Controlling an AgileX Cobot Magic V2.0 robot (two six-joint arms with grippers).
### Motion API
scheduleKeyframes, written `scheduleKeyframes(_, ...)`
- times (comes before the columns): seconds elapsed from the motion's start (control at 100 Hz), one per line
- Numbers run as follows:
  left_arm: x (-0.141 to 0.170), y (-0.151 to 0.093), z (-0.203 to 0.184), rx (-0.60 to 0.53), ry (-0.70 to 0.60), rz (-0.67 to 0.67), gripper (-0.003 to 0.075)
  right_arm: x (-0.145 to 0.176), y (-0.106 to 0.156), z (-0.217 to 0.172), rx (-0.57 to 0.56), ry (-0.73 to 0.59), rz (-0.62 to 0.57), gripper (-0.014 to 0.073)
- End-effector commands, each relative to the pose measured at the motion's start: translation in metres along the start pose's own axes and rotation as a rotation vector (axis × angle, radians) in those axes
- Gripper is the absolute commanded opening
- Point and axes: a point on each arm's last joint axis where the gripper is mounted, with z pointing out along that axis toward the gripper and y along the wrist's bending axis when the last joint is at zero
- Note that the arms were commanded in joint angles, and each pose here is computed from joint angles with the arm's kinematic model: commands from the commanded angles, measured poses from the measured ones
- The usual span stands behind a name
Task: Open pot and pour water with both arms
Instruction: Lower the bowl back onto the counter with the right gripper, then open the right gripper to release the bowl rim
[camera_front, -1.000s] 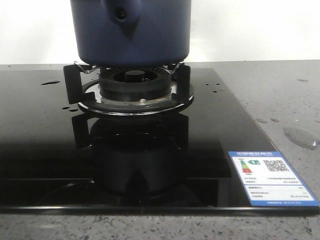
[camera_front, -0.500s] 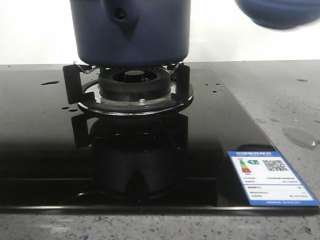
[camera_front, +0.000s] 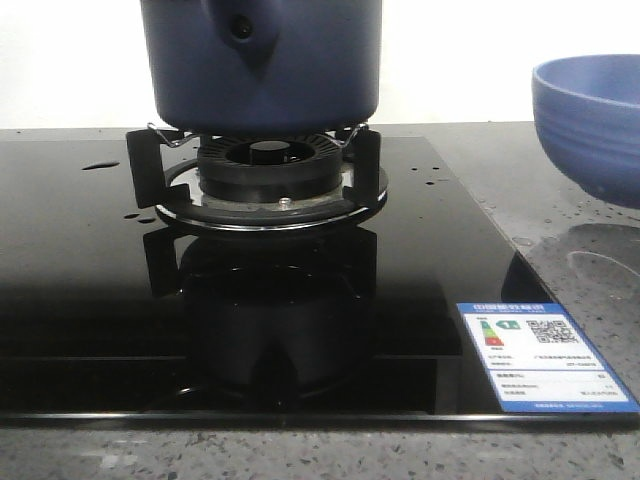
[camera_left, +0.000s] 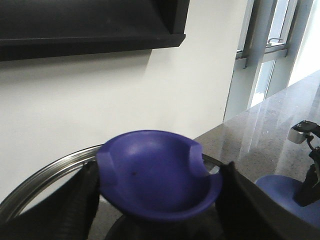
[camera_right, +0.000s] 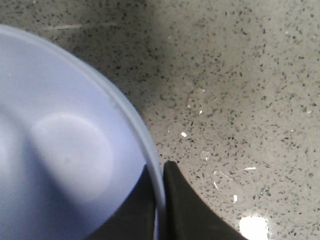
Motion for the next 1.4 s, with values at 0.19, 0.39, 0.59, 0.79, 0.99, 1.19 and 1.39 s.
scheduleKeyframes(0.19, -0.025, -0.011, -0.007, 0.022, -0.118, -0.019, 0.0378, -0.005, -0.001, -0.016, 0.026, -0.098, -0.009, -0.0053)
scheduleKeyframes(0.39, -0.025, -0.011, -0.007, 0.022, -0.117, -0.017, 0.0378, -0.005, -0.002, -0.009, 0.023, -0.056, -0.007, -0.0053)
scheduleKeyframes(0.59, -0.025, -0.011, -0.007, 0.022, -0.117, -0.017, 0.0378, -0.005, -0.003, -0.001, 0.02, -0.022, -0.005, -0.0053)
scheduleKeyframes(0.79, -0.025, -0.011, -0.007, 0.022, -0.117, -0.017, 0.0378, -0.005, -0.003, -0.001, 0.02, -0.018, -0.024, 0.0132)
scheduleKeyframes(0.99, -0.025, -0.013, -0.007, 0.042, -0.113, -0.014, 0.0378, -0.012, 0.0, -0.018, 0.014, -0.024, -0.035, 0.0469)
scheduleKeyframes(1.19, -0.023, -0.018, -0.006, 0.09, -0.094, 0.004, 0.0378, -0.018, 0.014, -0.076, -0.017, -0.209, -0.05, 0.0468)
scheduleKeyframes(1.39, -0.016, -0.025, 0.006, 0.134, -0.068, 0.0, 0.0378, -0.006, 0.028, -0.12, -0.069, -0.37, -0.069, 0.0468)
